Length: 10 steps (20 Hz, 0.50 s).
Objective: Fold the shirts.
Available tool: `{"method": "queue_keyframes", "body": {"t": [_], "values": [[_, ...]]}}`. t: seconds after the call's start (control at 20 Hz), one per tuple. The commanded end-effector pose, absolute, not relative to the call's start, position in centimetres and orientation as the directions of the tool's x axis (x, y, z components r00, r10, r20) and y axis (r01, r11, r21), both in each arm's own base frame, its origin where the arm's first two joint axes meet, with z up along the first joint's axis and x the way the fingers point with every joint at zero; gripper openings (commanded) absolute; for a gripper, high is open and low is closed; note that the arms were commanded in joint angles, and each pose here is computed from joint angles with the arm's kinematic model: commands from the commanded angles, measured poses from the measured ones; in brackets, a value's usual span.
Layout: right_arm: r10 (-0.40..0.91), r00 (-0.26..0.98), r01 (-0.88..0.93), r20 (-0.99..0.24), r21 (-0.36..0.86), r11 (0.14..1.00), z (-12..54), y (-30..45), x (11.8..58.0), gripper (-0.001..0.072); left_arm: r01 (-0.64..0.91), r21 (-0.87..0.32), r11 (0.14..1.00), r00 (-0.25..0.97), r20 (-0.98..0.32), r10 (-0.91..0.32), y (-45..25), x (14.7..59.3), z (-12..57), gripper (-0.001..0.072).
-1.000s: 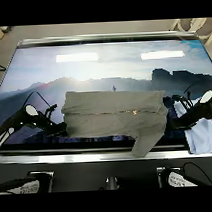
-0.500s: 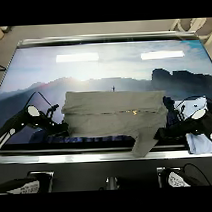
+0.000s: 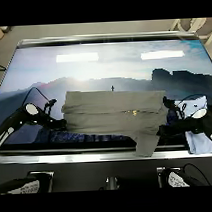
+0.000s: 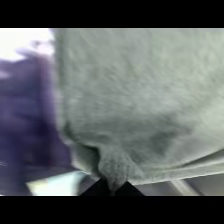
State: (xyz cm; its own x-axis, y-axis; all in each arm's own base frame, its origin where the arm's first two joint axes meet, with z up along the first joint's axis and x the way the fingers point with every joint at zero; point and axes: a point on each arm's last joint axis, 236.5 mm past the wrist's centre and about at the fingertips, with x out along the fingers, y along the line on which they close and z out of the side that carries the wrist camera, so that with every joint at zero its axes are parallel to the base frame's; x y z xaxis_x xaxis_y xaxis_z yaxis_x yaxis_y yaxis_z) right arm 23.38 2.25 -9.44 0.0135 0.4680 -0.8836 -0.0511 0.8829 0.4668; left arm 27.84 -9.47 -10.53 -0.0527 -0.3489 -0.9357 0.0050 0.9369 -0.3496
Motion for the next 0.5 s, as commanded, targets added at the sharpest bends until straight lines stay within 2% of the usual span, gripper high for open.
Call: {"method": "queue_keyframes", "body": {"t": [0.0, 0.2, 0.45], "values": [[0.459, 0.109, -0.16, -0.882, 0.44, 0.884, -4.2, 1.3, 27.6, 0.002, 0.075, -0.391, 0.917, 0.063, -0.916, -0.396, -10.2, 31.3, -5.5, 0.0024], [0.405, 0.346, -0.194, -0.846, 0.358, 0.913, 1.3, -1.1, 36.1, 0.002, 0.122, -0.417, 0.901, 0.214, -0.875, -0.434, -11.0, 37.3, -0.2, 0.0024], [0.468, 0.457, -0.144, -0.757, 0.456, 0.878, 0.3, -1.7, 44.5, 0.002, 0.054, -0.456, 0.888, 0.242, -0.857, -0.455, -11.5, 44.7, -1.1, 0.0025]]}}
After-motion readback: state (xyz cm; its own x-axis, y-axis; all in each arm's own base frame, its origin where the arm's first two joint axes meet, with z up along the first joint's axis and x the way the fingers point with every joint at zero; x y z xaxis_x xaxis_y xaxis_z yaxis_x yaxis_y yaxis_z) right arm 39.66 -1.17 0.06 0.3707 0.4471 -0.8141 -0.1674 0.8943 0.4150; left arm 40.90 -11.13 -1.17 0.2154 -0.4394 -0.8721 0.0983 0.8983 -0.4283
